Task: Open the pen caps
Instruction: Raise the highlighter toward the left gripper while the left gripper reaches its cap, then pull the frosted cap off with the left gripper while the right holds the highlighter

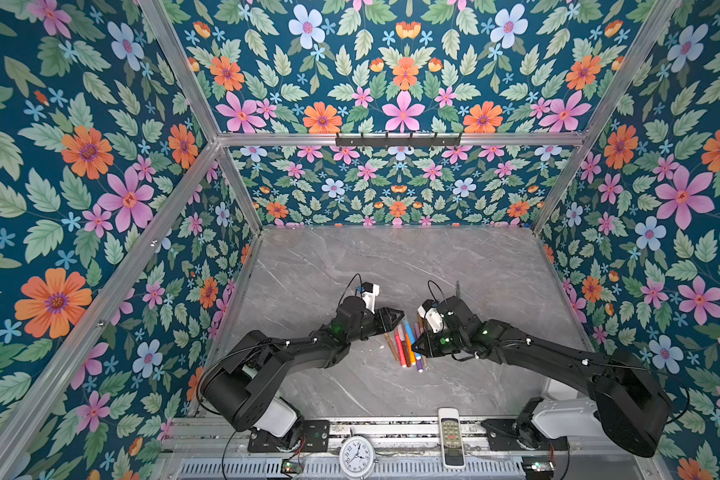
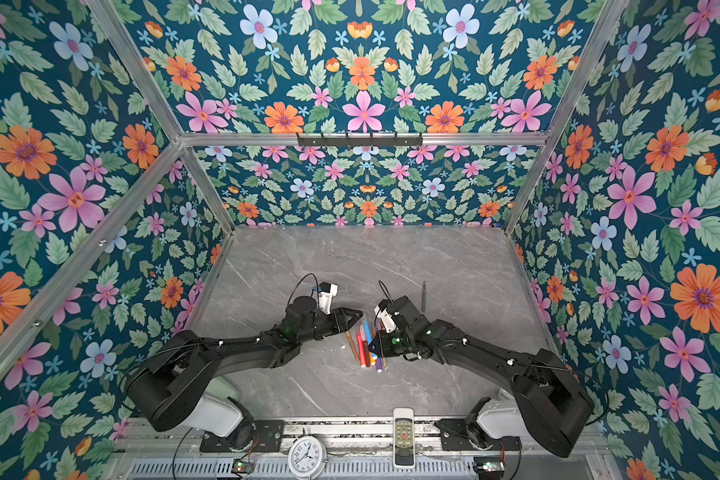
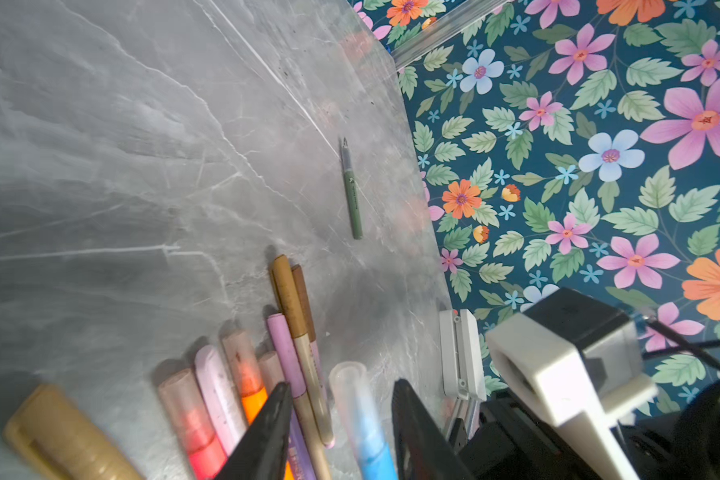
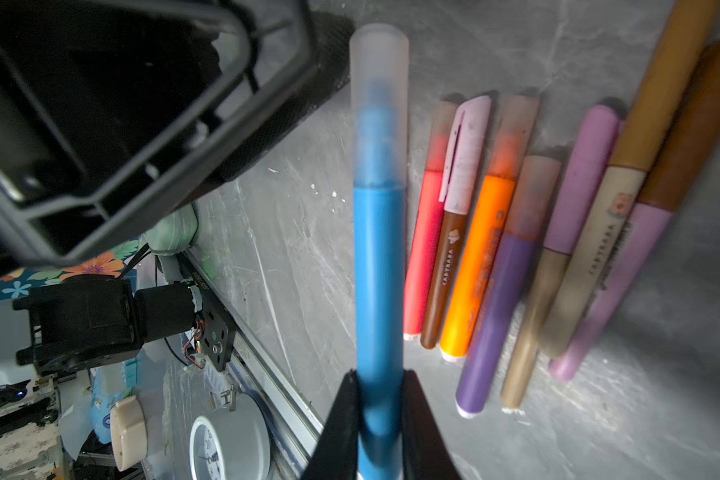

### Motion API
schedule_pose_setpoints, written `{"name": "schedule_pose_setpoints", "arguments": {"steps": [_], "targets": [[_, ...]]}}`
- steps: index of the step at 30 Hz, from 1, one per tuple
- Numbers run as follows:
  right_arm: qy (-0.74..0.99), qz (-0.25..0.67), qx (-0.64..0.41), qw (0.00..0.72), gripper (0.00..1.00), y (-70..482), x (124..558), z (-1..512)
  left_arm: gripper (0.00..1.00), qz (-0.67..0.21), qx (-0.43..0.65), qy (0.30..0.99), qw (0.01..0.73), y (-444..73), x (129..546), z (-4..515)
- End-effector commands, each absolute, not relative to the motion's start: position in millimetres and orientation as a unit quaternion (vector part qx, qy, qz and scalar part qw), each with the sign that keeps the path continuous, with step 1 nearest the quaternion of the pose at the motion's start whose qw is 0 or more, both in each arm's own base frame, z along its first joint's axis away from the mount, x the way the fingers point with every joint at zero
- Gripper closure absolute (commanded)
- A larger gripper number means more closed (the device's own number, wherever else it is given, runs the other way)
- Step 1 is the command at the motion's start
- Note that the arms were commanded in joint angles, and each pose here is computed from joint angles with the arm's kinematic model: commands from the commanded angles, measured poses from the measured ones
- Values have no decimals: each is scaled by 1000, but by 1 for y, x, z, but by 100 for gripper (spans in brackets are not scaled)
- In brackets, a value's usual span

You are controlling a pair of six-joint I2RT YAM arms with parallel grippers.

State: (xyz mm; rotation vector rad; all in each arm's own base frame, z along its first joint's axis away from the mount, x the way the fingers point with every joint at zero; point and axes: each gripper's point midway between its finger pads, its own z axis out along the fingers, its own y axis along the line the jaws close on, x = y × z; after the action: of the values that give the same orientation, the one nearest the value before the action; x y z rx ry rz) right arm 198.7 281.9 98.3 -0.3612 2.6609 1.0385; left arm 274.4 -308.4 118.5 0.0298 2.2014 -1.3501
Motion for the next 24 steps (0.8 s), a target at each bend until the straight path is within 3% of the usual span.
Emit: {"name": "schedule_pose_setpoints", "arguments": {"steps": [1, 6, 9, 12, 13, 15, 18, 24], "targets": [[906, 379, -130, 140, 93, 291, 200, 108, 59, -519, 23, 812, 268, -317, 271, 123], [902, 382, -135, 145, 94, 293, 199, 113, 62, -525, 24, 811, 257, -321, 269, 119], [906, 376, -132, 142, 94, 291, 200, 110, 74, -537, 26, 804, 255, -324, 269, 123], [910, 366, -130, 143, 95, 289, 200, 106, 97, -558, 30, 789, 254, -327, 266, 132], [913, 360, -127, 144, 95, 287, 201, 104, 100, -571, 32, 780, 254, -329, 264, 137], [917, 349, -122, 148, 92, 283, 203, 103, 100, -596, 34, 762, 252, -332, 261, 147], [923, 333, -115, 153, 69, 278, 206, 102, 100, -623, 34, 741, 248, -334, 257, 157], [928, 320, -109, 157, 66, 277, 211, 103, 100, -629, 32, 736, 249, -334, 256, 159]]}}
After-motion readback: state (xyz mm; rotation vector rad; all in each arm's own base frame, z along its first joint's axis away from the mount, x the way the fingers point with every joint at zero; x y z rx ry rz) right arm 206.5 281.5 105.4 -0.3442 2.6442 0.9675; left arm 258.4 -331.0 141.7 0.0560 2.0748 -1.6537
